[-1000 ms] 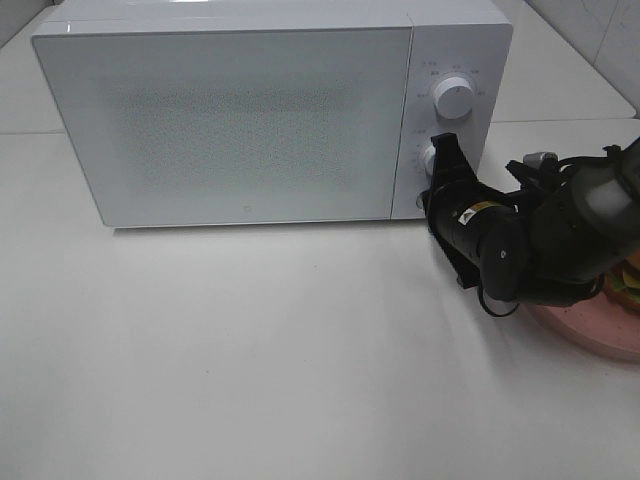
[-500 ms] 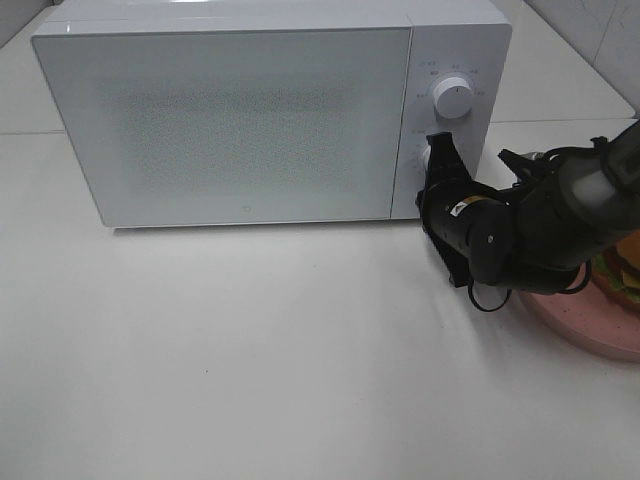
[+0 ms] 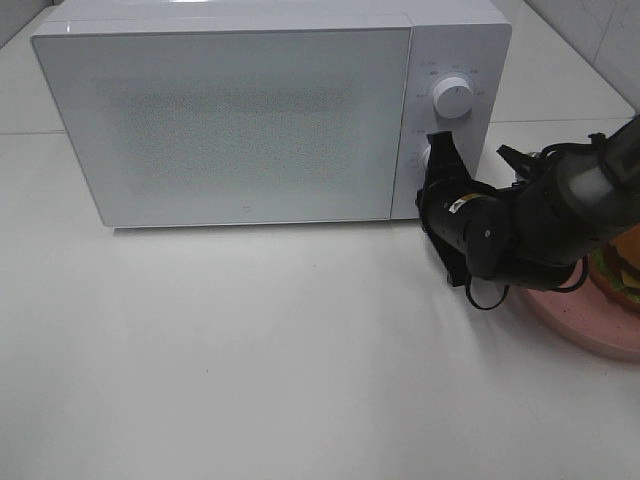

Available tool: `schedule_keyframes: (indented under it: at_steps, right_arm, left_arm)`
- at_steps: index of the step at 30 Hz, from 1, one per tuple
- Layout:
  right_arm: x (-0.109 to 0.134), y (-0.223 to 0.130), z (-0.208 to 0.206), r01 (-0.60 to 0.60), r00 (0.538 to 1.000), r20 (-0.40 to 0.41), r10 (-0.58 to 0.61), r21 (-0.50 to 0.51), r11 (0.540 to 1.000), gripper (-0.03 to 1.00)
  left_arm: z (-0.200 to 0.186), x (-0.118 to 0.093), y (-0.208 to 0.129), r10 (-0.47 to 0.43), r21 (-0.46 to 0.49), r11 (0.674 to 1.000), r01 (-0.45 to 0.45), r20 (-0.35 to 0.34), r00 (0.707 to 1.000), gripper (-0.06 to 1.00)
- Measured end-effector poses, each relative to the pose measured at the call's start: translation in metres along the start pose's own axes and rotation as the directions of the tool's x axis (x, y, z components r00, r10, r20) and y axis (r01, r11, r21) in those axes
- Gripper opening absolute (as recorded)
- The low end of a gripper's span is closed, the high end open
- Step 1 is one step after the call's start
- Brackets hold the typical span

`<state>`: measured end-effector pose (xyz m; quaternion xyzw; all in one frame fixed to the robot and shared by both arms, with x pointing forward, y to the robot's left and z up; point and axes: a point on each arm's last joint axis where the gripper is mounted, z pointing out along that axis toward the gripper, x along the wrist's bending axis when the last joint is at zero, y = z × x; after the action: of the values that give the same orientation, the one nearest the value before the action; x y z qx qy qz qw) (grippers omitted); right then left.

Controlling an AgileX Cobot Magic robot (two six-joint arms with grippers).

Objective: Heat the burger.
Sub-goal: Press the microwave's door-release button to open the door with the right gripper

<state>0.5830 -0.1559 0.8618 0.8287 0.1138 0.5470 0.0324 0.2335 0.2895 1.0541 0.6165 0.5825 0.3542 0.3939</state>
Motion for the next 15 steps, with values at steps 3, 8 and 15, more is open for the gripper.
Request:
schedule_keyframes:
  at_steps: [3,8,15]
  right_arm:
    - [0.0000,0.0000,0.0000,0.000,1.000,0.000,0.000,0.000,1.000,0.00]
    - [0.0001,-0.0001,0.0001,0.000,1.000,0.001,0.000,0.001,1.000,0.00]
    - [-0.0001,-0.0002,0.0003,0.042,0.999,0.005,-0.042,0.001,0.999,0.00]
  left_arm:
    - [0.0000,0.0000,0.0000,0.000,0.000,1.000,0.000,0.000,1.000,0.00]
    - [0.0000,0.0000,0.0000,0.000,0.000,1.000,0.000,0.000,1.000,0.00]
    - [0.0000,0.0000,0.0000,0.000,0.000,1.000,0.000,0.000,1.000,0.00]
